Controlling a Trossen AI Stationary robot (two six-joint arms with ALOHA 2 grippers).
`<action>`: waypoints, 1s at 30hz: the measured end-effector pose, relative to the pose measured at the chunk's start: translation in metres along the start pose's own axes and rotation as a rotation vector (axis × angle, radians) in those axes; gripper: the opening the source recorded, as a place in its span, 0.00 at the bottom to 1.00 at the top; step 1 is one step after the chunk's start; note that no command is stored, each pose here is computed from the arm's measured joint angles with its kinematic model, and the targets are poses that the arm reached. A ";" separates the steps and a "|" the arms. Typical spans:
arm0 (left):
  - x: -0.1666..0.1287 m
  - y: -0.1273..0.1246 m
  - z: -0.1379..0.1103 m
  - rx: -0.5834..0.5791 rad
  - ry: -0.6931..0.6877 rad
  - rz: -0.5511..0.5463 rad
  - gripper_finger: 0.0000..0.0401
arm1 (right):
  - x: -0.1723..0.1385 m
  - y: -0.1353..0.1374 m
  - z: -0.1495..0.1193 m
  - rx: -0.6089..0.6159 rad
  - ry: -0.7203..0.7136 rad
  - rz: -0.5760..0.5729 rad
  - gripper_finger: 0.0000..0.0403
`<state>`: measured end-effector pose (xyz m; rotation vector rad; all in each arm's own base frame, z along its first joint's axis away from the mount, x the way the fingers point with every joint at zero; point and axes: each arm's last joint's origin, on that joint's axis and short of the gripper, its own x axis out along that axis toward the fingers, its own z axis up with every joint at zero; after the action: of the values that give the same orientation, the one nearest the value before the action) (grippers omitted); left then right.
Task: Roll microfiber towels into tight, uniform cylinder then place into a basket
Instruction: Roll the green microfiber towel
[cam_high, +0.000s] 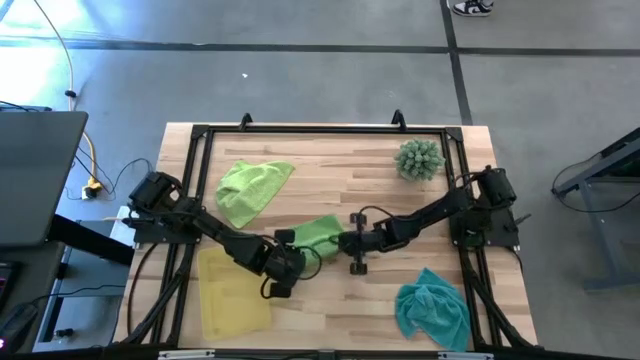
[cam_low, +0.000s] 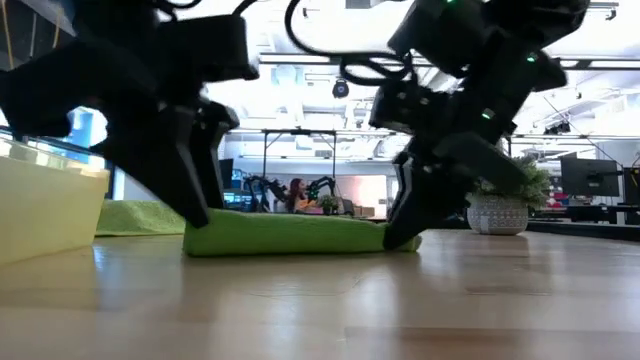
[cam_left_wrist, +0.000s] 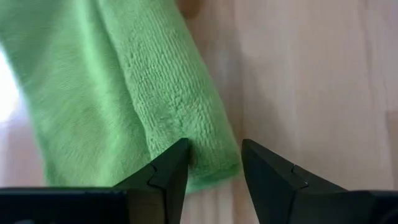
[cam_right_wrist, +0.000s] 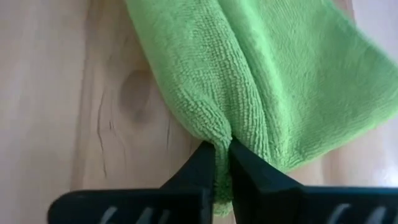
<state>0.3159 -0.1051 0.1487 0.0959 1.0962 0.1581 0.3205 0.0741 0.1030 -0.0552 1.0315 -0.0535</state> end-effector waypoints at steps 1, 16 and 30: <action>-0.003 0.001 0.003 -0.006 0.006 0.018 0.34 | 0.000 -0.003 0.001 0.061 0.011 0.023 0.02; -0.018 0.001 0.019 -0.028 -0.014 0.089 0.34 | 0.006 -0.033 0.011 0.637 0.179 0.667 0.02; -0.009 -0.010 0.014 -0.019 -0.006 0.102 0.38 | 0.006 -0.043 0.011 0.675 0.189 0.656 0.02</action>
<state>0.3251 -0.1167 0.1618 0.1349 1.0838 0.2597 0.3319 0.0311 0.1064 0.9129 1.1318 0.1954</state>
